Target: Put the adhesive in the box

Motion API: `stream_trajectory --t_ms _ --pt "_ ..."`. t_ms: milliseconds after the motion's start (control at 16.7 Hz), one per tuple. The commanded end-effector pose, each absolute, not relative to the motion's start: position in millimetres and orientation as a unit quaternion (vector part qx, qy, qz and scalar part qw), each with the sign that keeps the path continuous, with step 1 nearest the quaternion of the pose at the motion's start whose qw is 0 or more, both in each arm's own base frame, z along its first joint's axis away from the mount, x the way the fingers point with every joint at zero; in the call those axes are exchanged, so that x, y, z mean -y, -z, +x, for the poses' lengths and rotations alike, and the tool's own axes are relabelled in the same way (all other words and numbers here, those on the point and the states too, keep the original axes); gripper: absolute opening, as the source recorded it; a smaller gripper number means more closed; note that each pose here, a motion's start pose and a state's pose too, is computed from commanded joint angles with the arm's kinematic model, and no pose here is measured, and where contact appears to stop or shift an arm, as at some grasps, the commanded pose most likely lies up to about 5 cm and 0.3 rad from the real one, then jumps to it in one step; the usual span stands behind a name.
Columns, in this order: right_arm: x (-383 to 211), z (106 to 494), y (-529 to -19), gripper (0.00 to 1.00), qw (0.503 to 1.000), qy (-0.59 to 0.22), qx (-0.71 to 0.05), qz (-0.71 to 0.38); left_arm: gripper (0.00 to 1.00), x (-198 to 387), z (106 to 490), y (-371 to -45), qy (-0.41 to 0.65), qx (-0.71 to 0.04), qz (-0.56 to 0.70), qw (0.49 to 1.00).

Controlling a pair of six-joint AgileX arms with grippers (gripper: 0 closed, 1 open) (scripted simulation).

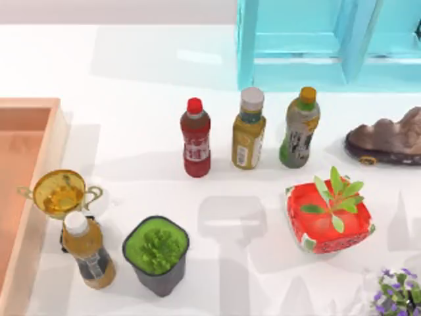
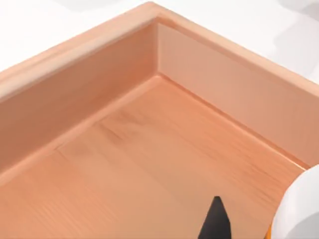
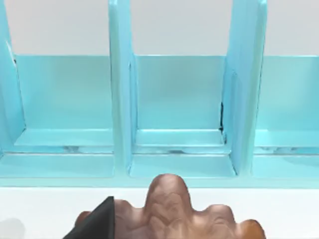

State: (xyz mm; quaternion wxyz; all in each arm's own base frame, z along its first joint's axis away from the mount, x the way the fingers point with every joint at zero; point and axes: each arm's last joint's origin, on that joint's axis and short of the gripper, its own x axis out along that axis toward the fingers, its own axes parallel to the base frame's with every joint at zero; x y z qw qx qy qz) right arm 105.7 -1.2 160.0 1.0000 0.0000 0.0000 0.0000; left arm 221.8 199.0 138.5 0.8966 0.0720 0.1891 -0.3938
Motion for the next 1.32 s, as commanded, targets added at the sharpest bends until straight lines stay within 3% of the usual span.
stream_trajectory --t_ms 840,1320 --pt "1.2 105.7 -160.0 1.00 1.000 0.000 0.000 0.000 0.00 -179.3 241.0 -115.9 0.384 -0.180 0.073 0.902" --pt "1.2 105.7 -160.0 1.00 1.000 0.000 0.000 0.000 0.60 -179.3 241.0 -115.9 0.384 -0.180 0.073 0.902"
